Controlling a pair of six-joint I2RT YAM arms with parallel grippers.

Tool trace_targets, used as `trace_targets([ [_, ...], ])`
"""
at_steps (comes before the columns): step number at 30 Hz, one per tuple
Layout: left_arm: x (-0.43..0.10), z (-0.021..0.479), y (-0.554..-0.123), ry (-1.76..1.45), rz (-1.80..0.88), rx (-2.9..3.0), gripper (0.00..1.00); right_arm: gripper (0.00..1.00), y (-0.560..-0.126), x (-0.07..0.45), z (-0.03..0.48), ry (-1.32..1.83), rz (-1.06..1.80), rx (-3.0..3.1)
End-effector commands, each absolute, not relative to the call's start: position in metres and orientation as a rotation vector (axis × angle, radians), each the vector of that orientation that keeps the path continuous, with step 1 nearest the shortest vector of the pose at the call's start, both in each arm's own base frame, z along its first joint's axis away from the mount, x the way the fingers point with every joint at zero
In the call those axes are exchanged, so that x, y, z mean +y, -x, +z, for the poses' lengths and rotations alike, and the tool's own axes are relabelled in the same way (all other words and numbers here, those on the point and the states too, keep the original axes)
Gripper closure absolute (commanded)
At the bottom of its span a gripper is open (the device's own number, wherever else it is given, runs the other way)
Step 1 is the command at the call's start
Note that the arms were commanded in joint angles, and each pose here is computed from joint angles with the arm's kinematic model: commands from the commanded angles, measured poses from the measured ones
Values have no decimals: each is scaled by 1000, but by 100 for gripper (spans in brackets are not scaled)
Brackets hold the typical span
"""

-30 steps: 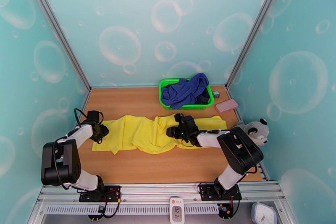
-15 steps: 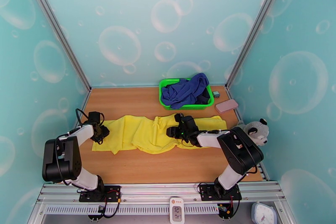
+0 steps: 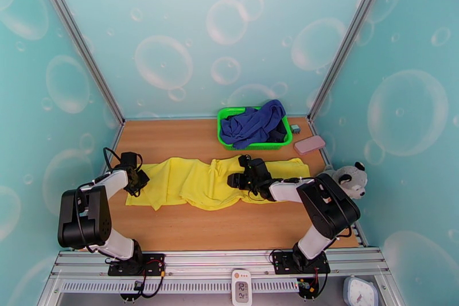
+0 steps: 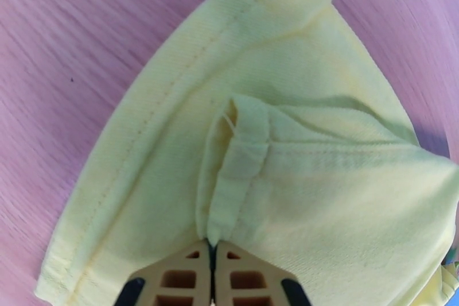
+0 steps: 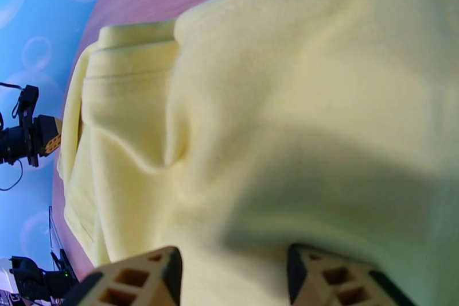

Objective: Fold and stack the trousers

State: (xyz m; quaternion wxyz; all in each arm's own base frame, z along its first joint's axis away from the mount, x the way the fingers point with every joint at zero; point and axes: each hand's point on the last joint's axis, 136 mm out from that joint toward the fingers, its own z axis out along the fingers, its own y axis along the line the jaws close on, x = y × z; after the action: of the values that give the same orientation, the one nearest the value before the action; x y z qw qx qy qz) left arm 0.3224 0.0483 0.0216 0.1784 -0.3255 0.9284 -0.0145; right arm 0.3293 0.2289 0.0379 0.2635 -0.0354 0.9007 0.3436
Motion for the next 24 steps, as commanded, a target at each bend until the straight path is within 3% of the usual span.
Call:
trace_targets([
  [1, 52, 28, -322, 900, 0, 2636, 99, 46, -296, 204, -10, 9, 825, 2648],
  [24, 82, 82, -387, 680, 250, 2575, 100, 47, -294, 203, -5, 10, 811, 2642],
])
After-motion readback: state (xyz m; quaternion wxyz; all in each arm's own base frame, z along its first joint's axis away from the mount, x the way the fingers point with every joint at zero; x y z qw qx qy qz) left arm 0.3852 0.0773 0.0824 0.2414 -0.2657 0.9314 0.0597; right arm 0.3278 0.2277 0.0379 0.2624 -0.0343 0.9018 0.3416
